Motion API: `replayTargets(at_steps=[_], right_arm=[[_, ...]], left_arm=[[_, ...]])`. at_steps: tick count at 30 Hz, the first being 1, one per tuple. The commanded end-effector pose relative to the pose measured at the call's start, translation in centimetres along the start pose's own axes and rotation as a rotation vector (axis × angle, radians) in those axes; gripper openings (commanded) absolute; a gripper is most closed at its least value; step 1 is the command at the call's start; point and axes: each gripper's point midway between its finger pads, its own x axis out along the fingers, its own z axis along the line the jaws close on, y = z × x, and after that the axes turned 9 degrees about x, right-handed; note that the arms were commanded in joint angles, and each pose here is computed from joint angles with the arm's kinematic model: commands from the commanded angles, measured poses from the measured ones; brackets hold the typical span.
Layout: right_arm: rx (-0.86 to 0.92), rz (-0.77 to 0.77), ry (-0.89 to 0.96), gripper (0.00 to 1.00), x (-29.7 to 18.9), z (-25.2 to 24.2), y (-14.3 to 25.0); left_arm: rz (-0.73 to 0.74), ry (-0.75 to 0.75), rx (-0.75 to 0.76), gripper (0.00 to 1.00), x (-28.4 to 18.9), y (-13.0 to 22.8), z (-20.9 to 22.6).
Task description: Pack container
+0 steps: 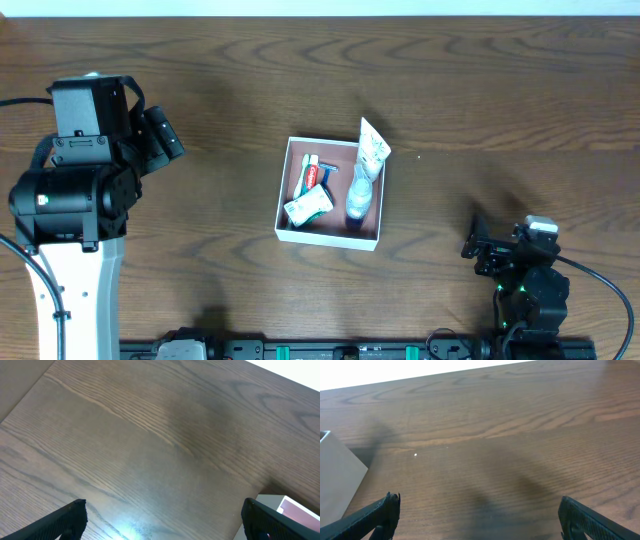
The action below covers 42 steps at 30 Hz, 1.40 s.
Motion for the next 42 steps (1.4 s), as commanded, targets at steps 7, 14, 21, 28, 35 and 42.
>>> replayTargets(at_steps=[7, 14, 21, 28, 35, 42], right_arm=[[0.003, -0.005, 0.005, 0.99, 0.0, -0.2, 0.0], [0.003, -0.005, 0.005, 0.99, 0.0, -0.2, 0.0], [0.002, -0.005, 0.005, 0.99, 0.0, -0.2, 0.0], [0.003, -0.005, 0.005, 0.99, 0.0, -0.2, 0.0], [0.002, -0.005, 0.005, 0.99, 0.0, -0.2, 0.0], [0.003, -0.005, 0.005, 0.99, 0.0, -0.2, 0.0]], left_arm=[[-0.008, -0.018, -0.001, 0.98, -0.2, -0.2, 0.5], [-0.136, -0.077, -0.041, 0.98, -2.8, 0.2, 2.9], [-0.277, -0.050, -0.052, 0.98, -2.4, 4.8, 3.8], [-0.291, 0.014, -0.052, 0.98, 2.7, 13.4, 3.2], [-0.279, 0.094, -0.040, 0.98, 7.1, 18.9, 1.7], [-0.255, 0.103, -0.032, 0.98, 8.5, 20.6, 1.4]])
